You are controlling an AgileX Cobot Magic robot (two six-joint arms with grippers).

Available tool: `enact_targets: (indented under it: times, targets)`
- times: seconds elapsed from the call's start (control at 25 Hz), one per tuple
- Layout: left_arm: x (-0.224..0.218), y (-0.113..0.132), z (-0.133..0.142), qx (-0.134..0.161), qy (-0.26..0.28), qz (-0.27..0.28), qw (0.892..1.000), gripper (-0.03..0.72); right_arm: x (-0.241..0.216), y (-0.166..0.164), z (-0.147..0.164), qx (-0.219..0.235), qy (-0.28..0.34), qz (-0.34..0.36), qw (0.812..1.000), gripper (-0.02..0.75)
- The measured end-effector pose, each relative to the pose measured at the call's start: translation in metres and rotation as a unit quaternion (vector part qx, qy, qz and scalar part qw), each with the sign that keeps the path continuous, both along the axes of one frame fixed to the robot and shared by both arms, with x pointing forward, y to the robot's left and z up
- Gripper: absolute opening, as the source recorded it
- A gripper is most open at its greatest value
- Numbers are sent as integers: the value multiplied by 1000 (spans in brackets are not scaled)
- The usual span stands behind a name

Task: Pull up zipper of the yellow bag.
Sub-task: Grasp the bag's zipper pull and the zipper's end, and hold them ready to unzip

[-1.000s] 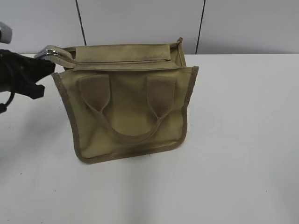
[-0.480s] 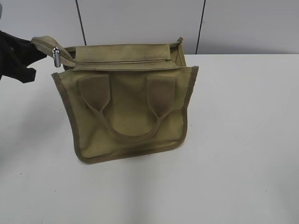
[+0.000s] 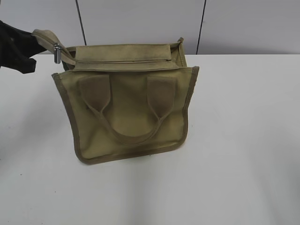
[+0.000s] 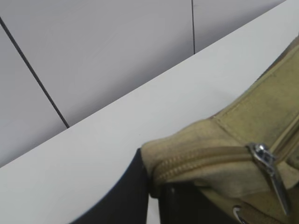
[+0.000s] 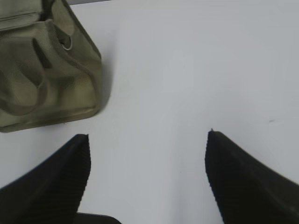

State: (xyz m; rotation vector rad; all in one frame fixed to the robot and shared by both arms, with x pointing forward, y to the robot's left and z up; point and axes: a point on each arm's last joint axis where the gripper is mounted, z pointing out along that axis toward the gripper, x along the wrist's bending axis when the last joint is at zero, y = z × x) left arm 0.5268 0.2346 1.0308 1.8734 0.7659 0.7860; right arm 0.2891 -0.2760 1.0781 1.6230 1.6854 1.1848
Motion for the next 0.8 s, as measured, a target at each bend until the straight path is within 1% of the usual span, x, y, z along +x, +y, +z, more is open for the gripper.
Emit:
enact_targets:
  times: [0.12,0.32,0.44,0.52,0.6,0.68,0.8]
  targets:
    - [0,0,0,-1,0,-1,1000,8,27,4,9,4,18,33,999,581]
    - [0,-1,0,-8,2,-2,1000,8,83,7,28,-10,58,70,996,564]
    - [-1,-1,1,-12,3,-4,1000,8,121,22,33,-10,84,109,990,563]
    - [-1,-2,1,-13,2,-5,1000,8,141,40,35,-7,95,138,986,563]
    - [-1,-2,1,-13,2,-6,1000,8,159,66,35,-10,105,171,980,563]
    - [-1,-2,1,-13,2,-6,1000,8,176,92,32,-11,116,182,976,563]
    - [-1,-2,1,-13,2,-6,1000,8,199,140,27,-15,126,193,973,563]
